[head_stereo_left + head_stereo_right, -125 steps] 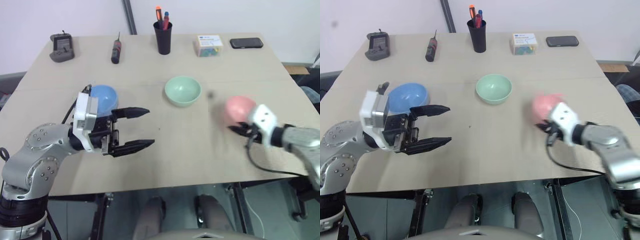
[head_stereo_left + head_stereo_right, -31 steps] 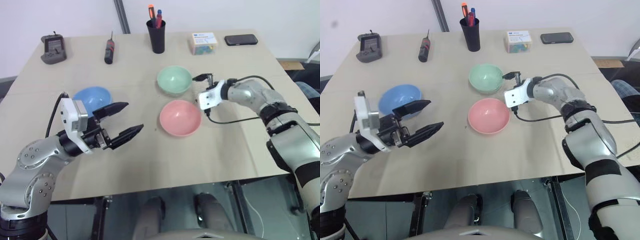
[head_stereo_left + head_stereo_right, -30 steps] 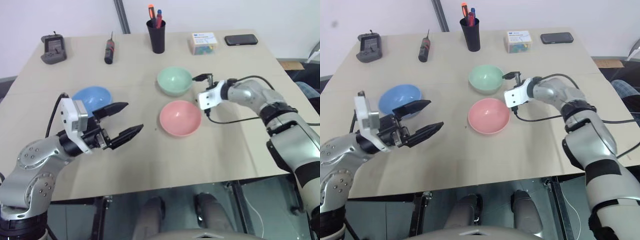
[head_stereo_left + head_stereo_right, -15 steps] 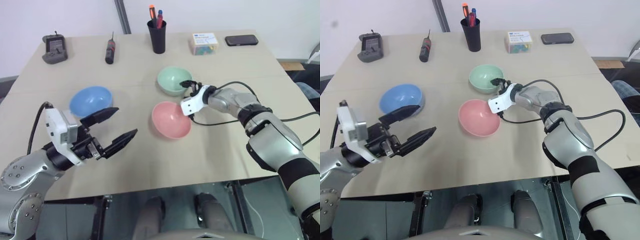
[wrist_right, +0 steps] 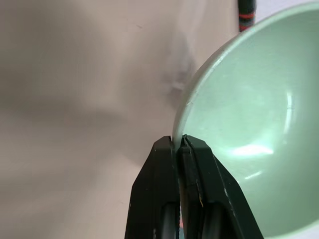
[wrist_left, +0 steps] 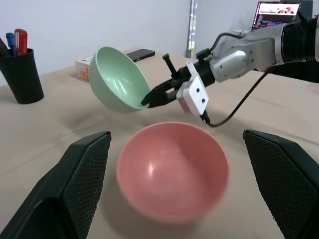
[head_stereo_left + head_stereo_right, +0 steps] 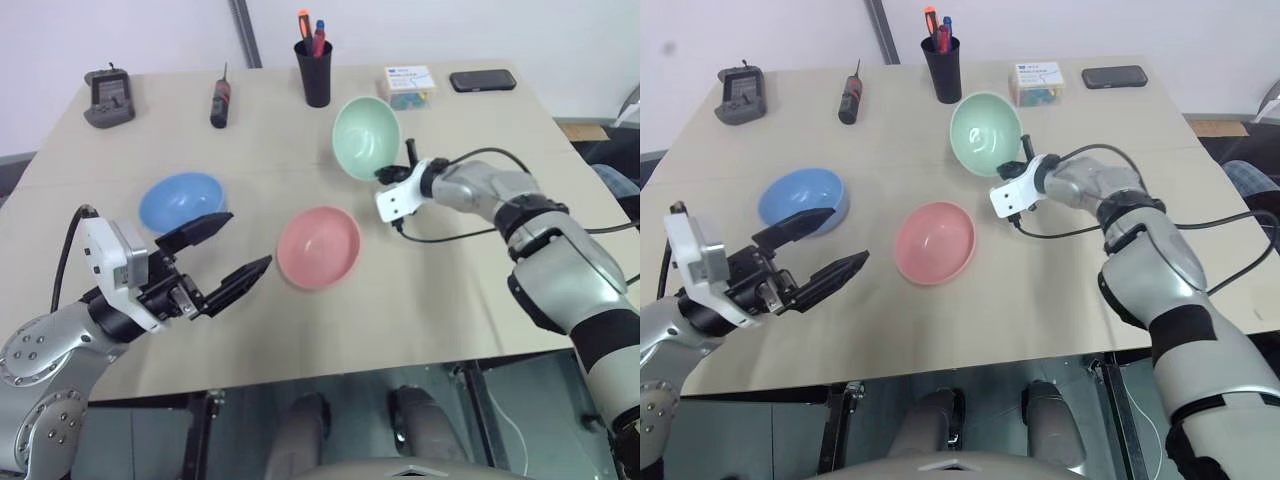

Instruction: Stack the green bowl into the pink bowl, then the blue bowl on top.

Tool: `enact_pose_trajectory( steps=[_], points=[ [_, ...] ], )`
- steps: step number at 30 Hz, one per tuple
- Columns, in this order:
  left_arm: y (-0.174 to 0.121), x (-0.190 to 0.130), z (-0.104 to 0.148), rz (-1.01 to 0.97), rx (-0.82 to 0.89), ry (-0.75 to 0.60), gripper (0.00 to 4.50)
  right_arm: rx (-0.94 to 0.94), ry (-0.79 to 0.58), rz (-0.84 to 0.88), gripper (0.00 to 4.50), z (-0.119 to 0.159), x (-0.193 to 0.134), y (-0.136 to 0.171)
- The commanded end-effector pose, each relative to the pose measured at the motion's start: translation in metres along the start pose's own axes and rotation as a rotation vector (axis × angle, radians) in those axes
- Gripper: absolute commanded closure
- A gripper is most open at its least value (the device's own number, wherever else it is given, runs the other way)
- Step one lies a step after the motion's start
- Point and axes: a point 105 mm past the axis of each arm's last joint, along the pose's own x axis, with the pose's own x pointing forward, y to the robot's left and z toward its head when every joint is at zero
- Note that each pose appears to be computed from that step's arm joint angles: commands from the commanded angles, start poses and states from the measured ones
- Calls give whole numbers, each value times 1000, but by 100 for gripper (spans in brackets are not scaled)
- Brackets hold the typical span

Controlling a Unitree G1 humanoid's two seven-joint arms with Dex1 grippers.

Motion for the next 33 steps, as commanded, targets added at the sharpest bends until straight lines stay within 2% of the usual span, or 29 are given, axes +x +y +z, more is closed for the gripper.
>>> enact_pose_trajectory(
  steps=[1, 6, 10, 15, 20, 24, 25, 28, 29, 30, 31, 33],
  points=[
    [3, -4, -3, -1, 17, 3, 0, 105, -128, -112, 440, 7, -22, -54],
    [11, -14, -7, -9, 12, 20, 0, 327, -432, -106, 440, 35, -60, -82],
    [23, -29, -11, -8, 9, 50, 0, 424, -601, -13, 440, 73, -86, -72],
    [40, -39, -12, 34, 32, 89, 0, 538, -659, 204, 440, 110, -99, -28],
    [47, -41, -9, 58, 58, 107, 0, 581, -620, 295, 440, 118, -97, -5],
    [32, -40, 0, -45, 26, 73, 0, 592, -580, 333, 326, 114, -93, 5],
    [28, -41, 1, -77, 22, 71, 0, 595, -569, 350, 267, 113, -93, 8],
    [22, -44, 5, -145, -8, 73, 0, 596, -547, 356, 148, 109, -94, 10],
    [20, -47, 6, -163, -23, 76, 0, 598, -545, 345, 94, 108, -94, 8],
    [19, -50, 6, -181, -35, 83, 0, 612, -545, 314, 81, 106, -96, 4],
    [19, -53, 7, -193, -45, 88, 0, 639, -543, 270, 14, 104, -97, -3],
    [20, -58, 9, -197, -54, 97, 0, 690, -542, 226, 3, 99, -102, -11]
  ],
)
